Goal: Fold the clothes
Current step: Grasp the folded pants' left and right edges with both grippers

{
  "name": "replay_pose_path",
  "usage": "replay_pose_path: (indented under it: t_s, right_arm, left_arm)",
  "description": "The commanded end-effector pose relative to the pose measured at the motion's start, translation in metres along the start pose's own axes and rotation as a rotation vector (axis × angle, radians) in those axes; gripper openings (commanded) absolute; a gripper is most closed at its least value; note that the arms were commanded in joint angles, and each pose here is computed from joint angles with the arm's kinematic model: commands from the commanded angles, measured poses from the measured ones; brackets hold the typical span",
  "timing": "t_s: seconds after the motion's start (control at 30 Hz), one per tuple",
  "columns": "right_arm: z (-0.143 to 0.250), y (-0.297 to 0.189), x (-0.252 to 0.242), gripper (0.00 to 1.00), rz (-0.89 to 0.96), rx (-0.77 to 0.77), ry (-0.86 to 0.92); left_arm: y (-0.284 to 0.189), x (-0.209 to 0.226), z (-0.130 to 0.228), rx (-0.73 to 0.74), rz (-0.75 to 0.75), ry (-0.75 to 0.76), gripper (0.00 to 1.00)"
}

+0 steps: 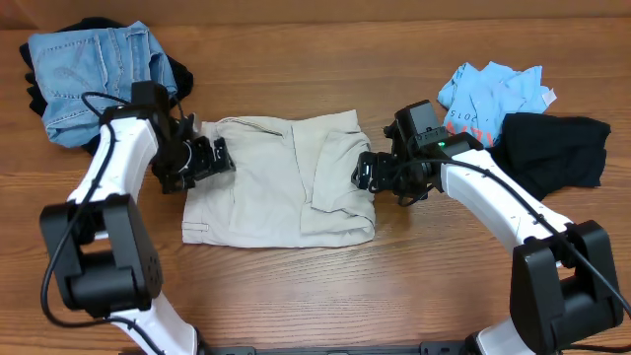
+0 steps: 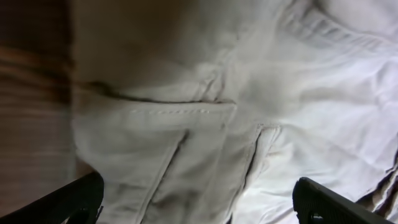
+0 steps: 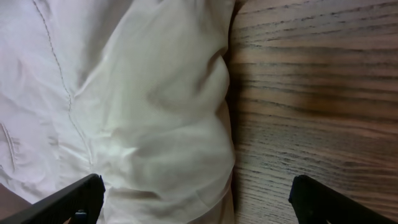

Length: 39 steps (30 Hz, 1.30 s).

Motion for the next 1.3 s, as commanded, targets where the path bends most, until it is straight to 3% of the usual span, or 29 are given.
replay_pose_path:
  t_s: [0.0, 0.3, 0.67, 1.27]
  right_arm:
    - [0.001, 0.0, 0.001, 1.0, -0.019, 0.01, -0.003]
    - [0.001, 0.0, 0.001, 1.0, -0.018, 0.011, -0.003]
    - [0.005, 0.0, -0.002, 1.0, -0.003, 0.029, 0.006]
    - [0.004, 0.0, -0.001, 1.0, -0.009, 0.029, 0.005]
  left_arm:
    - [0.017, 0.002, -0.001, 0.029, 0.04, 0.032, 1.0]
    - [0.042, 0.029, -0.002, 0.091, -0.118, 0.023, 1.0]
    - [-0.005, 0.025, -0.029, 0.056, -0.218, 0.07, 1.0]
    - [0.056, 0.023, 0.0, 0.029, 0.023, 0.075, 1.0]
Point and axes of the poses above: each gripper's point midway between its finger pads, its own y axis out along the fingers, its own x axis along the line the jaws close on, z = x × y, the point moved 7 cm from there along -y, back along the fingers, and after that the axes turned 14 degrees about y, right-handed, at the moved point
